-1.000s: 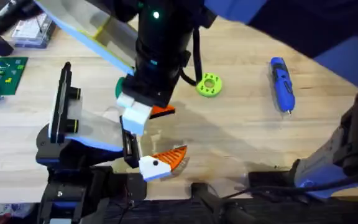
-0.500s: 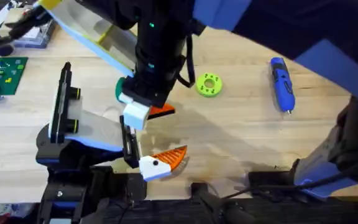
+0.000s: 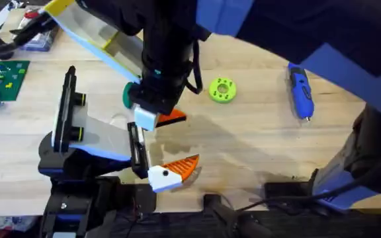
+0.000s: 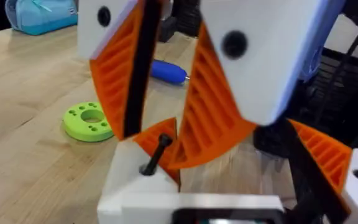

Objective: Pick up the gripper from the table and insert it into the empty holder that is missing its gripper. Then pick up a screw, insert it into the mounting hole, and use the screwdriver to tighten it. Finally, clean up the table by picking up the vegetable and placing it into the bucket.

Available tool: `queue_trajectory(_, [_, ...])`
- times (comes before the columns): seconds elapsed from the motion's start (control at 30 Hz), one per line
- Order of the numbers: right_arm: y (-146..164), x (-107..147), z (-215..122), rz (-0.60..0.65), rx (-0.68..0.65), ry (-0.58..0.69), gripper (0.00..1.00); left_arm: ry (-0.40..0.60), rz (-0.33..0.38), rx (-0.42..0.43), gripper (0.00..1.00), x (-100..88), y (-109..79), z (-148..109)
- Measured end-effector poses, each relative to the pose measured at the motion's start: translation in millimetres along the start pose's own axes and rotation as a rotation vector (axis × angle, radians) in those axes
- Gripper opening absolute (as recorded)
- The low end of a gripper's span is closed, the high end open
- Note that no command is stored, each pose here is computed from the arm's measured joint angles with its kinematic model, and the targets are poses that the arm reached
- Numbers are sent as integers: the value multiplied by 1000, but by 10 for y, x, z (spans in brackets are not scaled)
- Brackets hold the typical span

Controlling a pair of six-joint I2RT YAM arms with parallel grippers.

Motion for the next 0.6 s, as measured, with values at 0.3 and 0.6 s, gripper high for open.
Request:
queue_trajectory(0.3, [1, 3, 0, 1, -1, 2, 111, 0, 0, 0, 989, 0, 0, 0])
queue_trajectory(0.6, [0, 4, 0, 4, 0, 3, 3, 0, 0, 0, 989, 0, 0, 0])
Point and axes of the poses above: each hand's point on the last joint's axis, 136 mm out from that joint toward the fingers, its own z axis out along the fingers, its own y axis along the line the jaws close on, x = y × z, the point moved 10 cm from there along -z, back along the fingers, and after that the axes turned 8 degrees about z, right-handed, at the moved point
